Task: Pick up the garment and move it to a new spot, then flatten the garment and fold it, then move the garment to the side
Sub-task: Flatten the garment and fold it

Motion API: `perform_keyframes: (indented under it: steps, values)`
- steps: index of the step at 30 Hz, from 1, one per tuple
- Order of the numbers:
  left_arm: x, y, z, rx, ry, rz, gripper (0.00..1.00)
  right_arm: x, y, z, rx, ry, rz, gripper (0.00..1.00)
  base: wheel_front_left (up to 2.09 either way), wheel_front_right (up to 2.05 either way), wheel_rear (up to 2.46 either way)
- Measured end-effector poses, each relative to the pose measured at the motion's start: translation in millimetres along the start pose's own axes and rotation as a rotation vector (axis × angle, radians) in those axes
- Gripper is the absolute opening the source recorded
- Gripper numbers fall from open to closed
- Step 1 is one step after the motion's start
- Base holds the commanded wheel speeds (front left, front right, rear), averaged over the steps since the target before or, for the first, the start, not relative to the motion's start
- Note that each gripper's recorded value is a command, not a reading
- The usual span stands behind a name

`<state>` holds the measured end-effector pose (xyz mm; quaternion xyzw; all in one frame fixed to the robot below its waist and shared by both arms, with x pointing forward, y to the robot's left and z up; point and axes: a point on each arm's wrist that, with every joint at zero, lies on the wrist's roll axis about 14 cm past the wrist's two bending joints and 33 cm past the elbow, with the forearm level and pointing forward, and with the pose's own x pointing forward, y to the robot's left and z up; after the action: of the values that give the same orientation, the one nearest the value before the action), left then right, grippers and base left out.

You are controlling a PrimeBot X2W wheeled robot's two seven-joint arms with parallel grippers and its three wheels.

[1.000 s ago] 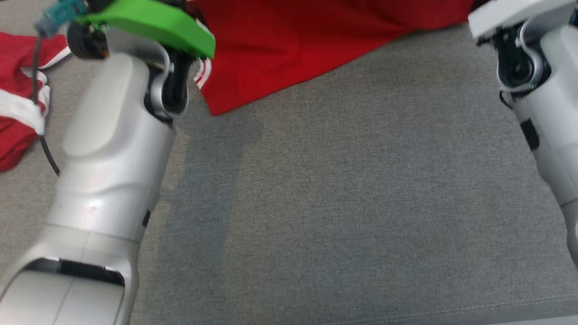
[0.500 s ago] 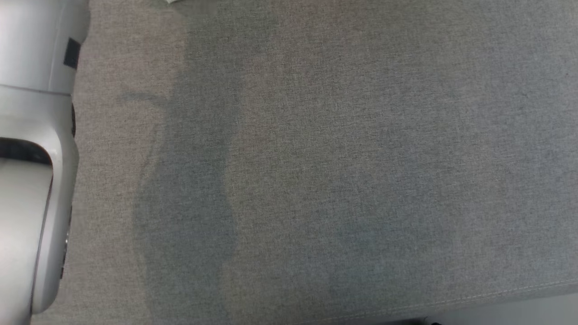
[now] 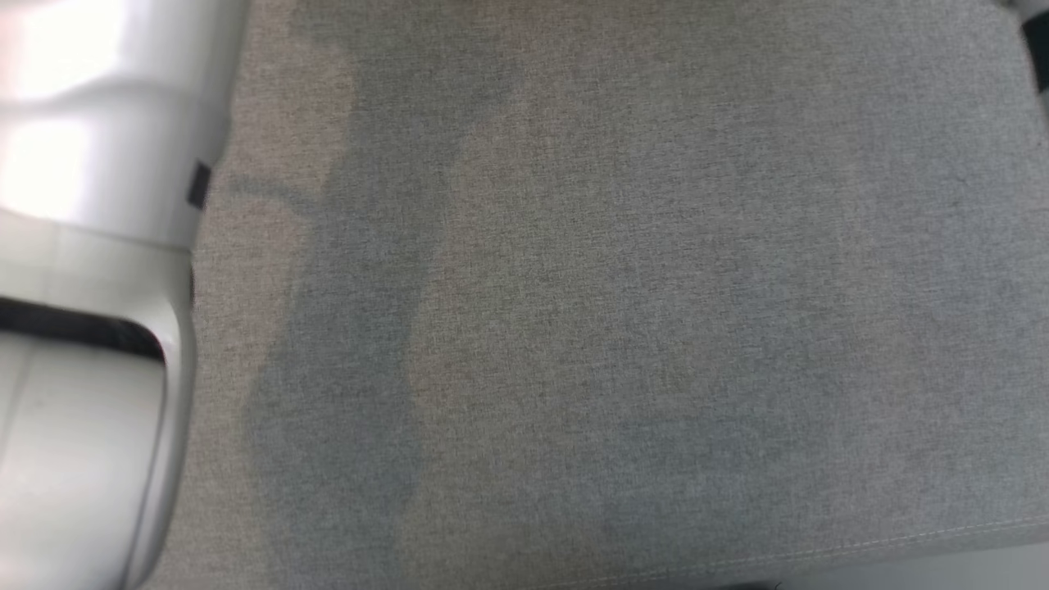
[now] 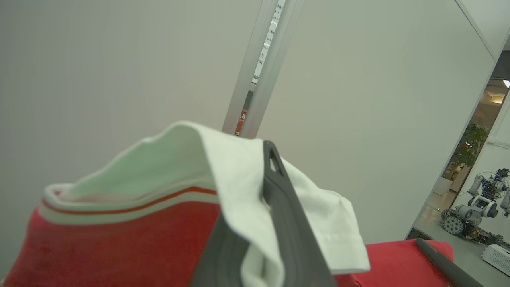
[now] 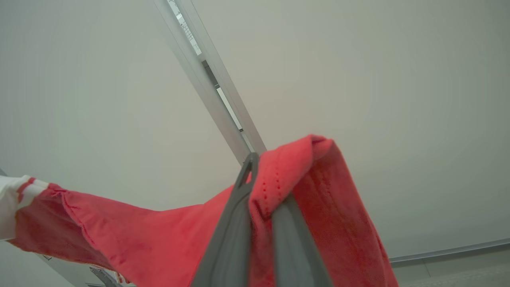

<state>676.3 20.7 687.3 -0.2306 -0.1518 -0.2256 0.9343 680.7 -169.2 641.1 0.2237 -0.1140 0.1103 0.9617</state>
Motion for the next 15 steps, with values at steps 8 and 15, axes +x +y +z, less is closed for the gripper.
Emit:
perform_keyframes:
  steps: [8,15]
  values:
    - [-80.0,40.5,-72.3,-0.096,0.092,0.146,0.00,-75.6,-27.1,-84.0,0.088,0.185,-0.067,0.00,0.00,0.00,0.00]
    - [-175.4,46.3,-111.6,-0.160,0.177,0.267,0.00,-158.5,-42.3,-119.1,0.150,0.290,-0.143,0.00,0.00,0.00,0.00]
